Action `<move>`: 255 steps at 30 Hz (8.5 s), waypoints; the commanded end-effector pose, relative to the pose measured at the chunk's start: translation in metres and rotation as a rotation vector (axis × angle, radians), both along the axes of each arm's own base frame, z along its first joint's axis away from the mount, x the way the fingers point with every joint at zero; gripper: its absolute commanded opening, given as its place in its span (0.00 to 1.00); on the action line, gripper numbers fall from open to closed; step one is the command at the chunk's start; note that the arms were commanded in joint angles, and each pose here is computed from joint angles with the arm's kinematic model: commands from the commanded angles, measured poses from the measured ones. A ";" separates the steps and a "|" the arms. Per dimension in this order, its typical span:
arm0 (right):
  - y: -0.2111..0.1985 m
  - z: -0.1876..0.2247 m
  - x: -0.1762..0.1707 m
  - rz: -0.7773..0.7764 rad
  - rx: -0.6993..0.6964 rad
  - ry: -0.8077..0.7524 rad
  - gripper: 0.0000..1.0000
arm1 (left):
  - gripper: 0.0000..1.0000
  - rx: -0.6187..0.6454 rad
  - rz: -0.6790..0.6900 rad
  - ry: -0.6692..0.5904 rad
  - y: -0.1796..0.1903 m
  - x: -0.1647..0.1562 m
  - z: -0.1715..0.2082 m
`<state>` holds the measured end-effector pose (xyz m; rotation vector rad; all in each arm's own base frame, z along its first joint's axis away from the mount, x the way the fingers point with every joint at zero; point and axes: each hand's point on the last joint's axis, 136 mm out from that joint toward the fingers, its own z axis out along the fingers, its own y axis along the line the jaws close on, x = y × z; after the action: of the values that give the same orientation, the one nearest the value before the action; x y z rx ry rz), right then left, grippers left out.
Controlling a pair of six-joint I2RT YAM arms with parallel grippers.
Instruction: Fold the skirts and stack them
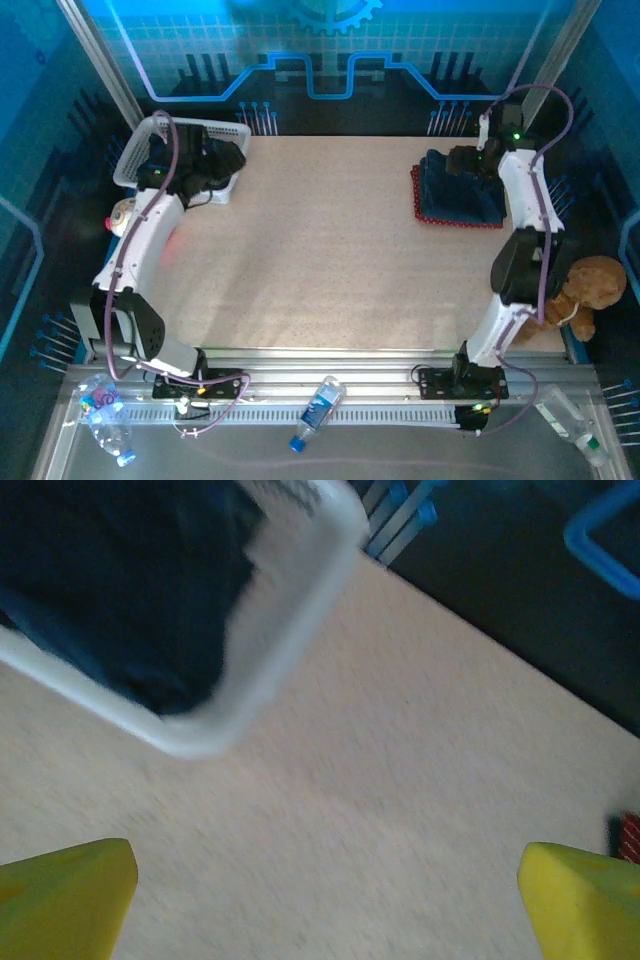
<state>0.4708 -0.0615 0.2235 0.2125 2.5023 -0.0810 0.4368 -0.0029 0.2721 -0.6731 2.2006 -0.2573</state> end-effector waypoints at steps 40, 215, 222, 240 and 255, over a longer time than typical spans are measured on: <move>0.071 0.081 -0.066 -0.091 0.330 -0.461 1.00 | 0.00 -0.010 0.033 -0.369 0.108 0.189 0.078; 0.212 -0.193 -0.157 1.424 -0.391 0.486 0.50 | 0.99 0.011 -0.297 0.119 -0.122 -0.041 -0.155; 0.204 -0.211 -0.140 1.400 -0.527 0.514 0.14 | 0.99 0.010 -0.276 0.115 -0.113 -0.043 -0.155; 0.204 0.027 -0.109 1.038 -0.428 -0.292 0.00 | 0.99 0.083 -0.618 -0.156 -0.138 -0.056 -0.103; 0.152 -0.059 -0.158 1.086 -0.377 0.154 0.51 | 0.99 0.253 -0.774 -0.403 -0.158 -0.084 -0.089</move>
<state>0.3258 0.1061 0.1767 -1.3630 2.2609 -0.0709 0.3391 -0.1629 0.1612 0.3706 2.0590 -0.5124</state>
